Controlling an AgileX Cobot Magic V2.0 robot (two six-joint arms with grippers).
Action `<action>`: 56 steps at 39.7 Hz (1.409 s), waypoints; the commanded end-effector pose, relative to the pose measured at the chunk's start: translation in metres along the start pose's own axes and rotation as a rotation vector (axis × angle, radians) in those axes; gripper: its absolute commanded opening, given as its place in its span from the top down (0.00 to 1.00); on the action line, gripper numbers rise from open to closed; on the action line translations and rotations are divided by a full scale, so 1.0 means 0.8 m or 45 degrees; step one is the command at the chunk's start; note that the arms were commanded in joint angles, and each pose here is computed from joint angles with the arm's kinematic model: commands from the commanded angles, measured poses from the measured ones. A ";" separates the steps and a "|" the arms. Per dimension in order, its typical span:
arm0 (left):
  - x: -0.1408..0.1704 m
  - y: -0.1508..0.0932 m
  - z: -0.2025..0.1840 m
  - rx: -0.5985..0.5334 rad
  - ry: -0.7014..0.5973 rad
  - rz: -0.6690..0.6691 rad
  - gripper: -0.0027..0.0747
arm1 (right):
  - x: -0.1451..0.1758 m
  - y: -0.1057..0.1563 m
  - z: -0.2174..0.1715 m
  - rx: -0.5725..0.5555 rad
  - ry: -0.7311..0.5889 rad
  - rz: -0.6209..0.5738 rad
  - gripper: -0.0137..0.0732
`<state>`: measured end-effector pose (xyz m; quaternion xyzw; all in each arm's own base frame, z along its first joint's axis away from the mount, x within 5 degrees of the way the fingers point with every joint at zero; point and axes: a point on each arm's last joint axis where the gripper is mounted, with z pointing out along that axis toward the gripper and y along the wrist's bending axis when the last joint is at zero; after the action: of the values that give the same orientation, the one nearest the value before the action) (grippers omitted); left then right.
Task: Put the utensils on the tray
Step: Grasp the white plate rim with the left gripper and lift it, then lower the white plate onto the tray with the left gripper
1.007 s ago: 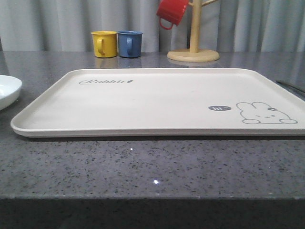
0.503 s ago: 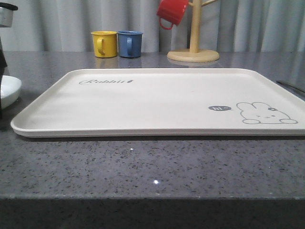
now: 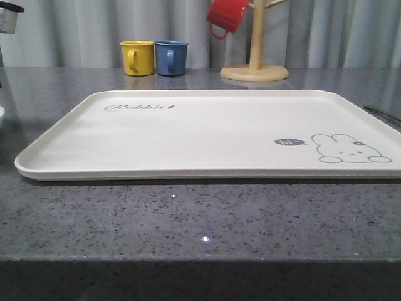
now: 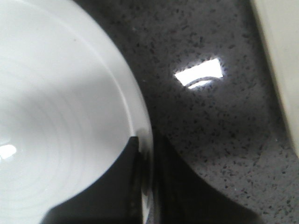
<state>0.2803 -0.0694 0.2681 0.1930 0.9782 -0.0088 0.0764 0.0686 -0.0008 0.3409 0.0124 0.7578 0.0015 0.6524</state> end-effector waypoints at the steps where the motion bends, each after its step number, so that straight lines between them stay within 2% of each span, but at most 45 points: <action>1: -0.009 -0.002 -0.036 0.001 -0.083 0.003 0.99 | -0.020 -0.001 -0.002 0.013 -0.110 -0.024 0.16; 6: -0.021 -0.018 -0.069 0.012 -0.121 0.061 0.99 | -0.020 -0.001 -0.002 0.013 -0.110 -0.024 0.16; 10: -0.038 -0.043 -0.096 0.020 -0.232 0.147 0.99 | -0.020 -0.001 -0.002 0.013 -0.110 -0.024 0.16; 20: -0.075 -0.134 -0.141 0.070 -0.424 0.395 0.99 | -0.020 -0.001 -0.002 0.013 -0.111 -0.024 0.16; 25: -0.083 -0.179 -0.142 0.099 -0.446 0.511 0.99 | -0.020 -0.001 -0.002 0.013 -0.110 -0.024 0.16; 32: -0.092 -0.227 -0.107 0.118 -0.359 0.629 0.99 | -0.020 -0.001 -0.002 0.013 -0.110 -0.024 0.16; 41: -0.095 -0.254 -0.075 0.142 -0.271 0.653 0.99 | -0.020 -0.001 -0.002 0.013 -0.110 -0.024 0.16; 56: -0.092 -0.262 -0.042 0.200 -0.154 0.636 0.99 | -0.020 -0.001 -0.002 0.013 -0.110 -0.024 0.16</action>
<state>0.2731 -0.2897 0.2933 0.4412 0.8884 -0.0488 0.1171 0.0685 -0.0008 0.3405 0.0124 0.7593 0.0015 0.6507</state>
